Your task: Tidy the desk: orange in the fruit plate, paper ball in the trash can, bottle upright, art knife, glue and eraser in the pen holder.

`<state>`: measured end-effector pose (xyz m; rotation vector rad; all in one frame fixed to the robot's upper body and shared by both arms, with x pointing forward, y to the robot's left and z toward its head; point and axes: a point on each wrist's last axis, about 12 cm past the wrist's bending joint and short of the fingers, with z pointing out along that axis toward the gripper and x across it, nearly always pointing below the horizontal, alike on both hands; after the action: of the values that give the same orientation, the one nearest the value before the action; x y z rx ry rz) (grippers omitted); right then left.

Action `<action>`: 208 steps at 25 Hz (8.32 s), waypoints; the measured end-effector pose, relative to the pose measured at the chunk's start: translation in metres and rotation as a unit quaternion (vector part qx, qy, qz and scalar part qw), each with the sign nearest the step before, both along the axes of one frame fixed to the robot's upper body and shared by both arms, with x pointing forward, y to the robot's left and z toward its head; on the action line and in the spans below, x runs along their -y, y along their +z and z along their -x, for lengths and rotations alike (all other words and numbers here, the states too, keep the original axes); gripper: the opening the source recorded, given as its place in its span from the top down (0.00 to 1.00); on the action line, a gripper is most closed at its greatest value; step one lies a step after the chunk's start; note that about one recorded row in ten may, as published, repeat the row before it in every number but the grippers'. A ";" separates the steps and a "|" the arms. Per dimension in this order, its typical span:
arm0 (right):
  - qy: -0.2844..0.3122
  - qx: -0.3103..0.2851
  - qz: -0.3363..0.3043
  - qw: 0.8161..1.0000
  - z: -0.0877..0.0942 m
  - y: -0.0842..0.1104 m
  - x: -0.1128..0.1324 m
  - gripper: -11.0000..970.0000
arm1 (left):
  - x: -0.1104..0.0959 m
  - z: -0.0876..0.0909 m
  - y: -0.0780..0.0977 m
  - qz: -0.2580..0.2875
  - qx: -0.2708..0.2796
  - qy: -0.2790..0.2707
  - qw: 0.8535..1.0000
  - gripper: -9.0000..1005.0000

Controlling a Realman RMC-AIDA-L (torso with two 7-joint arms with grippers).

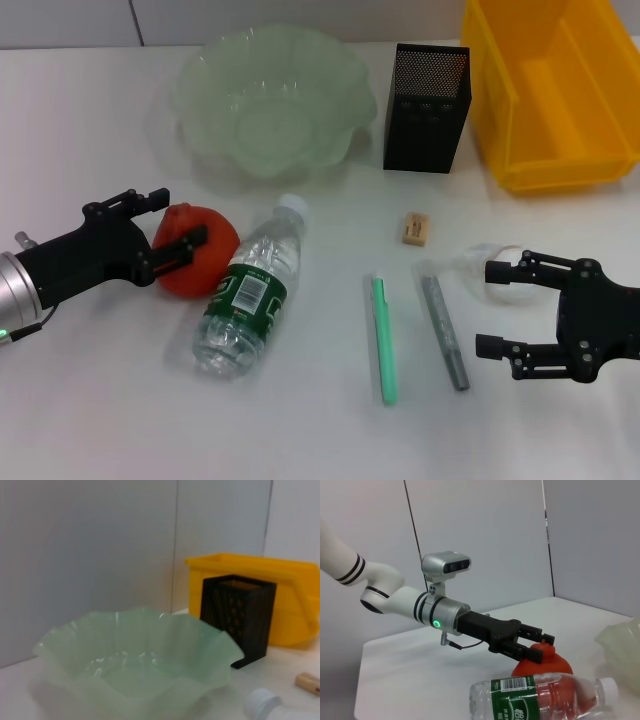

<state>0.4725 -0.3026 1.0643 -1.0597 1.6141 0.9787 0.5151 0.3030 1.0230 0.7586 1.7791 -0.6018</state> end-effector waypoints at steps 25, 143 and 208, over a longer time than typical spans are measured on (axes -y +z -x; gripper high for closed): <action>-0.006 0.000 -0.001 1.000 0.001 0.000 0.003 0.13 | -0.005 -0.016 0.050 0.113 0.093 -0.008 0.989 0.79; -0.195 0.065 0.011 0.979 -0.025 0.093 -0.002 0.12 | 0.033 -0.015 0.095 -0.002 -0.024 -0.073 0.997 0.17; -0.123 0.021 -0.004 0.992 0.027 -0.028 0.004 0.12 | 0.167 -0.065 0.078 -0.213 -0.214 0.059 0.951 0.47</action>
<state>0.4454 -0.3064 1.0361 -0.8470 1.6595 0.7922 0.5802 0.1359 1.1009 0.8454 2.3848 -0.3125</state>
